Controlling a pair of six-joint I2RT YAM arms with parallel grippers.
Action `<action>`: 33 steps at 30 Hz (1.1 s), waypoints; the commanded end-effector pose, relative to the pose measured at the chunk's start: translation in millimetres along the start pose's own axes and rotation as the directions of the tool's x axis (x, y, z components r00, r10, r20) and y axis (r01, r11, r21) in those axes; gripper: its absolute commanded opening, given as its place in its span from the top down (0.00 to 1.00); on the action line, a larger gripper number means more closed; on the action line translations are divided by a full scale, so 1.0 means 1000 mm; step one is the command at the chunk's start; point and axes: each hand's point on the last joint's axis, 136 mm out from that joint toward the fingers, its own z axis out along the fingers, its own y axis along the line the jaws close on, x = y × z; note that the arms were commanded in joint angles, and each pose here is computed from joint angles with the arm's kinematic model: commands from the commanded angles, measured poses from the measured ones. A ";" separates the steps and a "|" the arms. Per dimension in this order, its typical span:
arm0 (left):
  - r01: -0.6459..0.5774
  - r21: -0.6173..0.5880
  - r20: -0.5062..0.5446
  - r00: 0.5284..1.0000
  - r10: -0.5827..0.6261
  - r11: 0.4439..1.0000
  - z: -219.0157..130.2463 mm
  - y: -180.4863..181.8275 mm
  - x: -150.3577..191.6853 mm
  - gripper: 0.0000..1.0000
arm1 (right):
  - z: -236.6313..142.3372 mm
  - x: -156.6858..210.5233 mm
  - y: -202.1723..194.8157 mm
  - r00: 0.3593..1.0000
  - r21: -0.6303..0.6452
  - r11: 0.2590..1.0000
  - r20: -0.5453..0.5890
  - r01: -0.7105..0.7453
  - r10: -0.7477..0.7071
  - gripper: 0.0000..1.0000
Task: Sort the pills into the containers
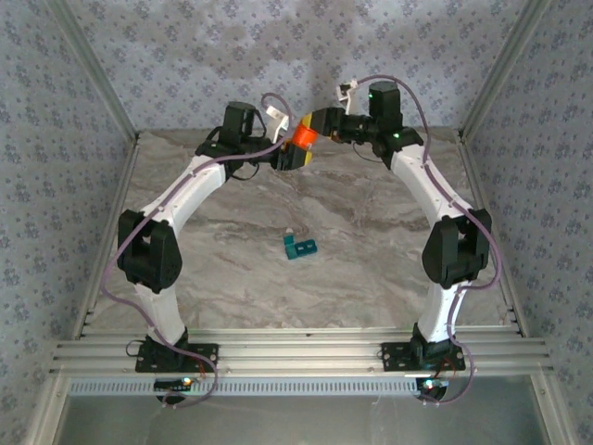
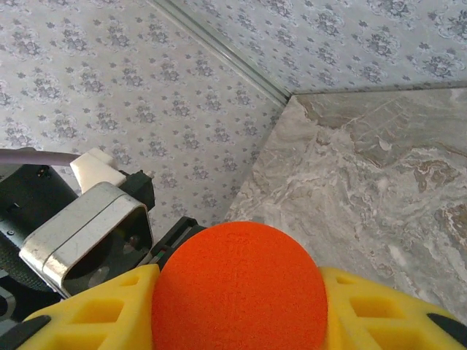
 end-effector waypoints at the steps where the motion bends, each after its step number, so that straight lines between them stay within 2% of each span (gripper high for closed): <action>1: -0.071 0.034 0.110 0.992 0.067 0.997 -0.026 -0.022 -0.040 1.00 | -0.014 -0.008 0.011 0.997 -0.002 0.997 0.019 0.076 -0.076 0.42; 3: -0.078 0.015 0.097 0.992 0.076 0.997 -0.025 -0.018 -0.037 1.00 | -0.022 -0.015 0.015 0.997 0.019 0.998 0.039 0.067 -0.068 0.35; 6: -0.095 -0.018 0.078 0.992 0.096 0.995 -0.025 -0.013 -0.032 1.00 | -0.033 -0.026 0.015 0.997 0.051 0.998 0.063 0.034 -0.037 0.30; 11: -0.127 -0.069 0.040 0.991 0.130 0.990 -0.024 -0.005 -0.024 1.00 | -0.042 -0.031 -0.005 0.989 0.136 0.982 0.093 -0.127 0.115 0.27; 16: -0.187 -0.116 -0.026 0.982 0.185 0.976 -0.019 0.000 -0.012 1.00 | -0.041 -0.029 -0.023 0.952 0.196 0.935 0.137 -0.297 0.274 0.26; 21: -0.215 -0.132 -0.061 0.976 0.209 0.968 -0.014 0.001 -0.006 1.00 | -0.029 -0.022 -0.021 0.941 0.197 0.922 0.131 -0.333 0.312 0.25; 33: -0.226 -0.125 -0.071 0.973 0.219 0.966 -0.007 -0.007 -0.003 1.00 | -0.001 -0.002 -0.010 0.942 0.200 0.921 0.051 -0.334 0.330 0.25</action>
